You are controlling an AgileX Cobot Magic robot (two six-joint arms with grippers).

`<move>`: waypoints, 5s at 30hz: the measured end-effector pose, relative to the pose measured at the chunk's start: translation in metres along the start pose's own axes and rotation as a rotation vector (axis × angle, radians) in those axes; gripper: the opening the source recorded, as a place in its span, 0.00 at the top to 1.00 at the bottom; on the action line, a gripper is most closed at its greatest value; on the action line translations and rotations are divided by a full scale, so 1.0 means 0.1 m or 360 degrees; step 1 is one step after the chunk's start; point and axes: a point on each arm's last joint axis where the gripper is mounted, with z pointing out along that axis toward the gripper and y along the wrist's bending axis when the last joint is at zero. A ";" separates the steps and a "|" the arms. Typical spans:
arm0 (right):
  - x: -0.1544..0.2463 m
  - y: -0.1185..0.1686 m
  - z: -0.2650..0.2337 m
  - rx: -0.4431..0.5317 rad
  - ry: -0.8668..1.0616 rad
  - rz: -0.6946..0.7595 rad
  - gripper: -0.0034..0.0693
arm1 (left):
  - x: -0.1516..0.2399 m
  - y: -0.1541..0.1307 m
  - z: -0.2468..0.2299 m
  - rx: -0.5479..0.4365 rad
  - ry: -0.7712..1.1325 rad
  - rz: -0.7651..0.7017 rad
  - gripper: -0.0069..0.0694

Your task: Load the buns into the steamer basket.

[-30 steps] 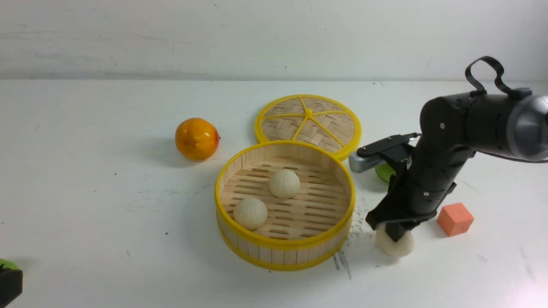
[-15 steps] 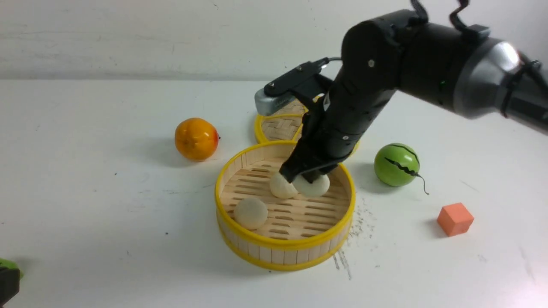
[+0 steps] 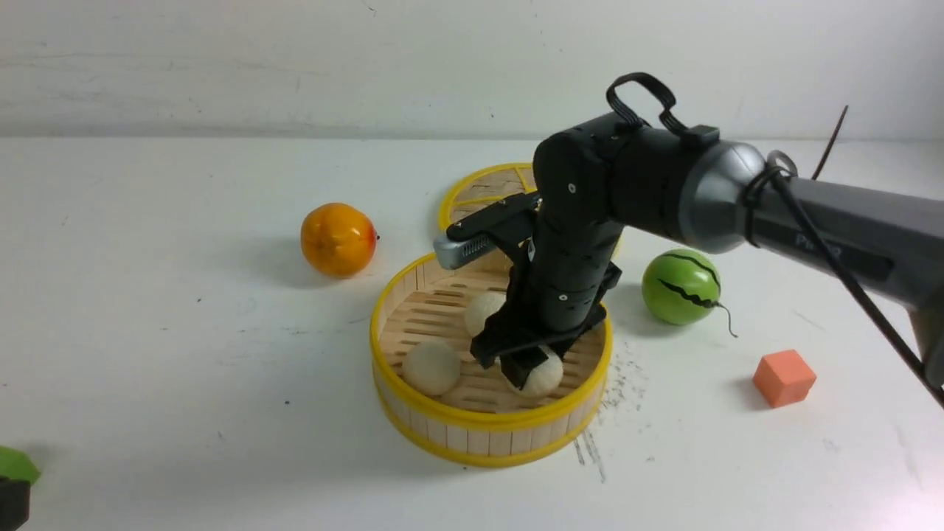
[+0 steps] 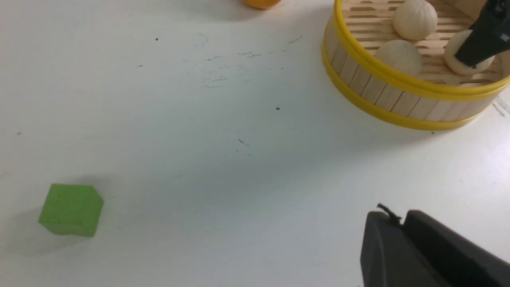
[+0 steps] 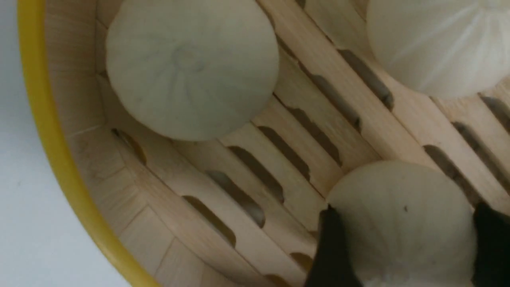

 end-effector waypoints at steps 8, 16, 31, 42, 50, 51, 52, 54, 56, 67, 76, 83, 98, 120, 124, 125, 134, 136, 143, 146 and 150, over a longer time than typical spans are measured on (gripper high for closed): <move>0.02 0.06 -1.12 0.0006 -0.0240 -0.0079 0.32 | 0.00 0.00 0.00 -0.0001 0.0001 0.0000 0.84; 0.45 0.13 -2.31 0.0021 -0.0635 -0.0116 0.80 | 0.00 0.00 0.00 -0.0002 0.0006 0.0000 0.83; 2.29 0.18 -2.96 -0.0017 -0.1096 -0.0014 0.98 | 0.00 0.00 0.00 -0.0002 0.0006 0.0000 0.81; 2.62 0.16 -2.40 -0.0058 -0.1160 0.0059 0.97 | 0.00 0.00 0.00 -0.0002 0.0007 0.0000 0.79; 2.64 0.17 -2.28 -0.0084 -0.1091 0.0074 0.96 | 0.00 0.00 0.00 -0.0002 0.0007 0.0000 0.79; 2.64 0.17 -2.28 -0.0098 -0.1090 0.0079 0.96 | 0.00 0.00 0.00 -0.0002 0.0007 0.0000 0.79; 2.64 0.18 -2.28 -0.0111 -0.1088 0.0084 0.96 | 0.00 0.00 0.00 -0.0002 0.0007 0.0000 0.79; 2.64 0.18 -2.28 -0.0110 -0.1095 0.0084 0.98 | 0.00 0.00 0.00 -0.0002 0.0007 0.0000 0.79; 2.63 0.17 -2.26 -0.0102 -0.1115 0.0084 0.98 | 0.00 0.00 0.00 -0.0002 0.0007 0.0000 0.79; 3.26 -0.13 -1.51 0.0251 -0.1842 0.0269 0.98 | 0.01 0.00 0.00 -0.0003 0.0009 0.0000 0.77; 3.88 -0.28 -0.99 0.0638 -0.2033 0.0815 0.98 | 0.01 0.00 0.00 -0.0003 0.0009 0.0000 0.76; 4.01 -0.31 -0.71 0.0711 -0.1870 0.0923 0.98 | 0.01 0.00 0.00 -0.0006 0.0016 0.0001 0.75; 4.06 -0.28 -0.60 0.0647 -0.1630 0.0925 0.98 | 0.01 0.00 0.00 -0.0008 0.0017 0.0001 0.73; 4.06 -0.28 -0.60 0.0645 -0.1628 0.0926 0.97 | 0.03 0.01 0.02 -0.0009 0.0026 0.0002 0.72; 4.06 -0.28 -0.60 0.0645 -0.1628 0.0926 0.97 | 0.12 0.01 0.05 0.0008 -0.0020 -0.0101 0.72; 4.06 -0.28 -0.60 0.0645 -0.1628 0.0926 0.97 | 0.13 0.01 0.06 0.0011 -0.0030 -0.0117 0.72; 4.06 -0.28 -0.60 0.0645 -0.1627 0.0927 0.96 | 0.53 0.15 0.18 -0.0044 -0.0869 -0.0441 0.93; 4.06 -0.28 -0.60 0.0645 -0.1627 0.0927 0.95 | 0.67 0.20 0.24 -0.0140 -0.0967 -0.0436 0.93; 4.06 -0.28 -0.60 0.0645 -0.1627 0.0927 0.95 | 1.01 0.29 0.42 -0.0334 -0.0845 -0.0414 0.93; 4.06 -0.28 -0.60 0.0645 -0.1627 0.0927 0.95 | 1.10 0.30 0.46 -0.0369 -0.0691 -0.0399 0.93; 4.06 -0.28 -0.60 0.0645 -0.1627 0.0927 0.94 | 1.20 0.31 0.49 -0.0404 -0.0508 -0.0371 0.93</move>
